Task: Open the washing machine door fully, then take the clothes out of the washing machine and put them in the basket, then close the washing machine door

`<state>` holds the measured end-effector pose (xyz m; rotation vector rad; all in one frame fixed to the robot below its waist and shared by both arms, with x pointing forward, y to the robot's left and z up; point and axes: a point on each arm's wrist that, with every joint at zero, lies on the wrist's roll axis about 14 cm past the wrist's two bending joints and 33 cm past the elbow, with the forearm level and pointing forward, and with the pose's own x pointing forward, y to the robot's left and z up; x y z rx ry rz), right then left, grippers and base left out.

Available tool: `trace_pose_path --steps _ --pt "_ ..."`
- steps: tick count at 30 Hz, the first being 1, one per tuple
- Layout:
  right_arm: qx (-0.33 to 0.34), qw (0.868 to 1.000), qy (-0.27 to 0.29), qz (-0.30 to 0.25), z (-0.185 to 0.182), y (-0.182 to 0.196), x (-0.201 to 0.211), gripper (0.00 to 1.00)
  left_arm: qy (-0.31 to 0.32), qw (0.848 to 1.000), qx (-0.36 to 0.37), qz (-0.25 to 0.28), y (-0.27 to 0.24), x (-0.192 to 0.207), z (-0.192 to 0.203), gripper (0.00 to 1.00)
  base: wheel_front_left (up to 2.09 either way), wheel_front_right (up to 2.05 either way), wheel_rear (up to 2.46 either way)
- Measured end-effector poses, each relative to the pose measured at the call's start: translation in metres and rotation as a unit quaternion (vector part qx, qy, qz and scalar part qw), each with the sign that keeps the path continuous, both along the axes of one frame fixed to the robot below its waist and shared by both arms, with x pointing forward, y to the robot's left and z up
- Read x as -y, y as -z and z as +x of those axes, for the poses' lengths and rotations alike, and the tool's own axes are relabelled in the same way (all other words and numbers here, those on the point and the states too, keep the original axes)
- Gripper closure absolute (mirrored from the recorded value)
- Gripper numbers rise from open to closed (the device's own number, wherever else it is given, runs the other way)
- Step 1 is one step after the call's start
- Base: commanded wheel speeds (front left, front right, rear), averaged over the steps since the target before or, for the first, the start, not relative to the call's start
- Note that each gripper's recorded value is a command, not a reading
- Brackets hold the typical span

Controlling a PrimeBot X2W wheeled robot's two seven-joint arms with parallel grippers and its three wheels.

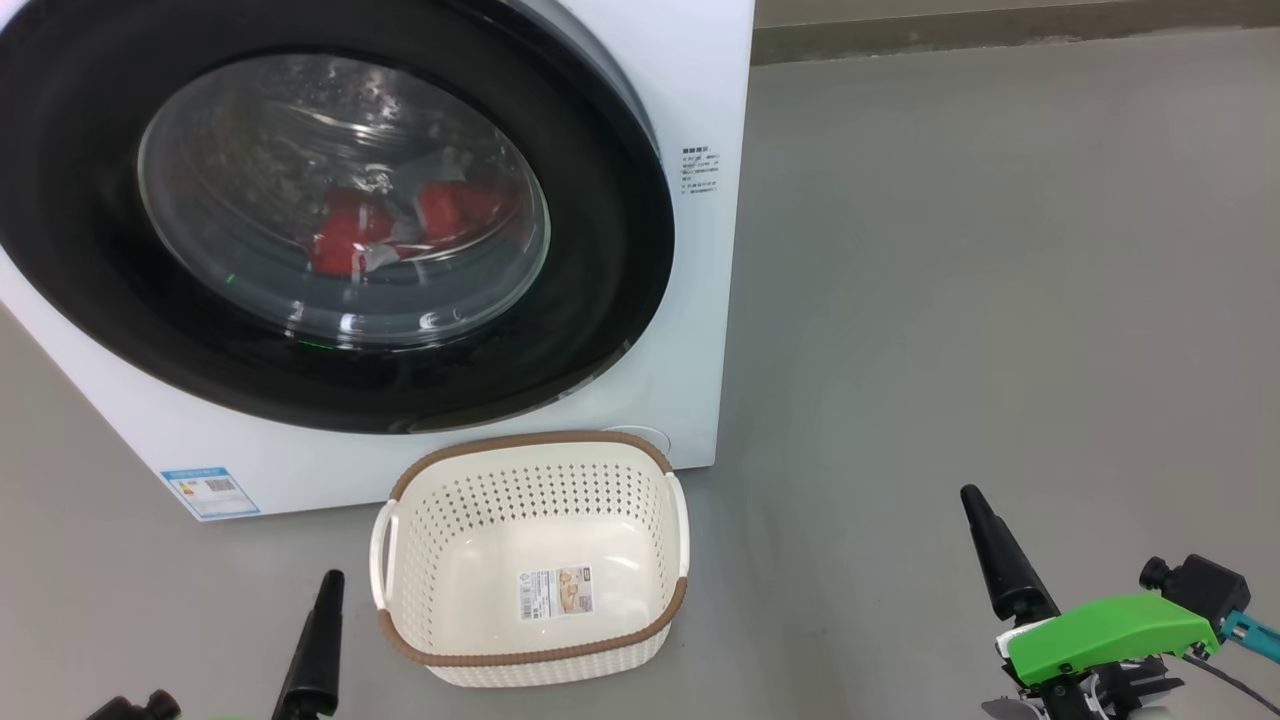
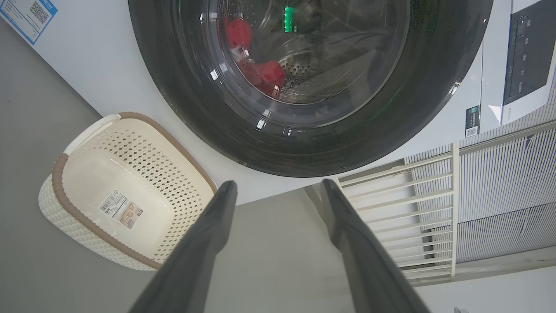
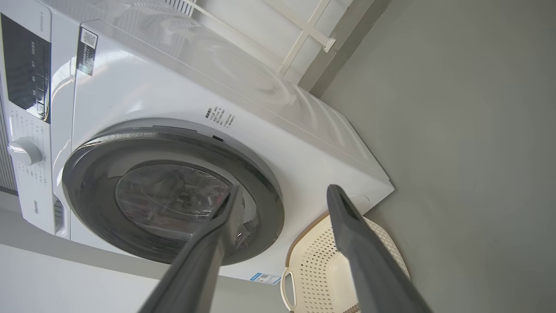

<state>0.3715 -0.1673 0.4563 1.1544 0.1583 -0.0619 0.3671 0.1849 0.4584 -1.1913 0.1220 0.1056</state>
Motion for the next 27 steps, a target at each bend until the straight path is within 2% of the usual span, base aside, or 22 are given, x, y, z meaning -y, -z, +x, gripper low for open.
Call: trace_pose_path --steps 16,27 --pt "0.027 0.994 -0.026 -0.104 0.006 -0.012 -0.008 0.00 0.014 0.989 0.024 0.145 -0.015 -0.003 0.006 0.00 0.00 0.00 0.00" --pt "0.048 0.984 -0.040 -0.168 0.007 -0.021 -0.014 0.00 0.019 0.977 0.036 0.210 -0.021 -0.002 0.007 0.00 0.00 0.00 0.00"
